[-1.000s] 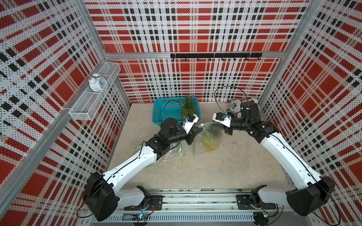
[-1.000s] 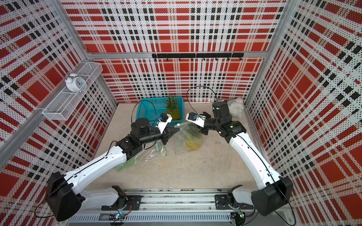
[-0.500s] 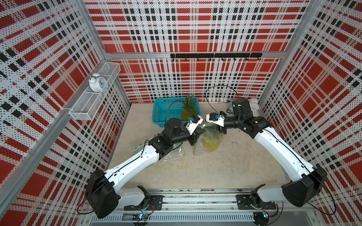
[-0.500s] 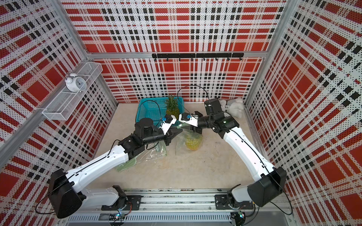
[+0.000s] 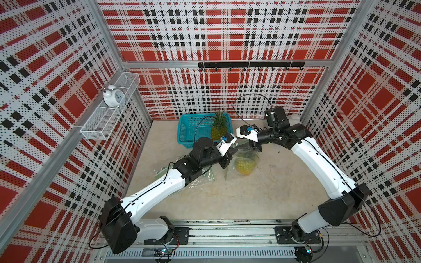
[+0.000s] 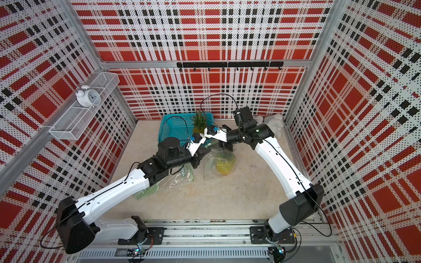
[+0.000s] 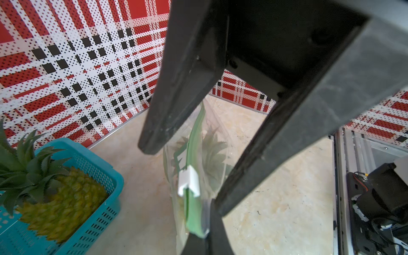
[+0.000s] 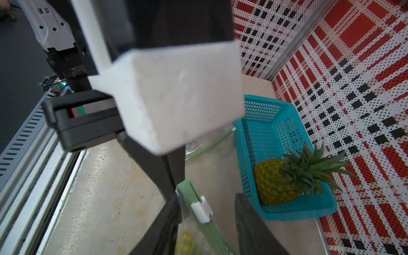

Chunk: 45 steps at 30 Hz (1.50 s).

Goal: Open the zip-top bag and take out the pineapple
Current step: Unzip the zipper on the zipper food storage bag.

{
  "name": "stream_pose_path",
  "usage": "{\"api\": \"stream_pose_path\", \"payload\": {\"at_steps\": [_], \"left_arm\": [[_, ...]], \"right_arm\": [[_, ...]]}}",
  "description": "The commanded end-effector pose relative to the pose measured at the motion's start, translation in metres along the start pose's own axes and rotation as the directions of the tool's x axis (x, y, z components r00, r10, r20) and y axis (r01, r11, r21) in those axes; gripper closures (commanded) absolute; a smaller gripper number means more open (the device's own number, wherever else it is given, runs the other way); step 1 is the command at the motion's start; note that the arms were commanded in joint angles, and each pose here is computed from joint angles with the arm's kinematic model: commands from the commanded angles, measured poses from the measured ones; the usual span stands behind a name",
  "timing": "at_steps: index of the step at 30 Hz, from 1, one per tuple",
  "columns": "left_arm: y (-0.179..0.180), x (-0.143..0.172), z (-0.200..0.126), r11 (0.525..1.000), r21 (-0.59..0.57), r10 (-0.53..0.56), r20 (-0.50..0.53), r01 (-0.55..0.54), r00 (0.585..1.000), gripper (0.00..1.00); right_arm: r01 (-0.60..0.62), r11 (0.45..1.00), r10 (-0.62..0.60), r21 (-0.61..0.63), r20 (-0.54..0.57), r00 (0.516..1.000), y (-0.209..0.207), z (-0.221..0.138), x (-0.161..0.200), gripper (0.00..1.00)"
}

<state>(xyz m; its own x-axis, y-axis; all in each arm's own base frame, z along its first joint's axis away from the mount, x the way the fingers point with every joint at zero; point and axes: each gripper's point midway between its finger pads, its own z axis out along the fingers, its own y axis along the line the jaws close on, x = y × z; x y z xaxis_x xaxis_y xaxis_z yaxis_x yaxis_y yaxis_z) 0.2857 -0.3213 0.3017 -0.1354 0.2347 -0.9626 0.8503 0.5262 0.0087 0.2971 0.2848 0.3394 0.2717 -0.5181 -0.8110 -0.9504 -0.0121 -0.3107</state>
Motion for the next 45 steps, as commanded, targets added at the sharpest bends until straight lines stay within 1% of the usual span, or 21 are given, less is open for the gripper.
{"api": "stream_pose_path", "payload": {"at_steps": [1,6,11,17,20,30,34,38,45], "left_arm": [[0.004,-0.009,-0.003,0.999,-0.032,0.035,0.0,-0.035,0.999,1.0],[0.004,-0.012,-0.005,0.998,-0.043,0.052,0.005,-0.052,0.999,1.0],[0.006,-0.012,-0.005,0.997,-0.054,0.056,0.001,-0.056,0.998,1.0],[0.009,-0.012,-0.005,0.996,-0.072,0.058,-0.004,-0.058,0.998,1.0],[0.008,-0.014,-0.006,0.996,-0.071,0.058,0.003,-0.058,0.998,1.0],[0.01,-0.016,-0.009,0.995,-0.08,0.053,0.017,-0.052,0.998,1.0],[0.013,-0.017,-0.014,0.997,-0.075,0.033,0.043,-0.03,0.999,1.0],[0.016,-0.017,-0.02,0.997,-0.07,0.018,0.064,-0.014,0.998,1.0],[0.022,-0.012,-0.023,0.996,-0.084,0.009,0.06,-0.004,0.998,1.0]], "right_arm": [[-0.042,0.995,0.04,-0.088,-0.024,0.999,0.016,0.005,0.006,0.56],[-0.045,0.993,0.043,-0.111,-0.021,0.999,0.018,0.006,0.007,0.55],[-0.043,0.99,0.043,-0.138,-0.006,0.999,0.023,0.005,0.004,0.58],[-0.038,0.99,0.038,-0.136,-0.003,0.999,0.024,0.004,0.003,0.63],[-0.041,0.991,0.04,-0.131,-0.006,0.999,0.024,0.004,0.004,0.69],[-0.024,0.998,0.023,-0.056,-0.019,1.0,0.016,0.004,0.009,0.82],[-0.023,1.0,0.022,-0.012,-0.054,0.998,0.009,0.002,0.014,0.89],[-0.014,1.0,0.015,0.024,-0.057,0.998,0.003,-0.003,0.012,0.95],[-0.021,0.999,0.024,0.04,-0.081,0.996,0.0,-0.006,0.015,0.96]]}}
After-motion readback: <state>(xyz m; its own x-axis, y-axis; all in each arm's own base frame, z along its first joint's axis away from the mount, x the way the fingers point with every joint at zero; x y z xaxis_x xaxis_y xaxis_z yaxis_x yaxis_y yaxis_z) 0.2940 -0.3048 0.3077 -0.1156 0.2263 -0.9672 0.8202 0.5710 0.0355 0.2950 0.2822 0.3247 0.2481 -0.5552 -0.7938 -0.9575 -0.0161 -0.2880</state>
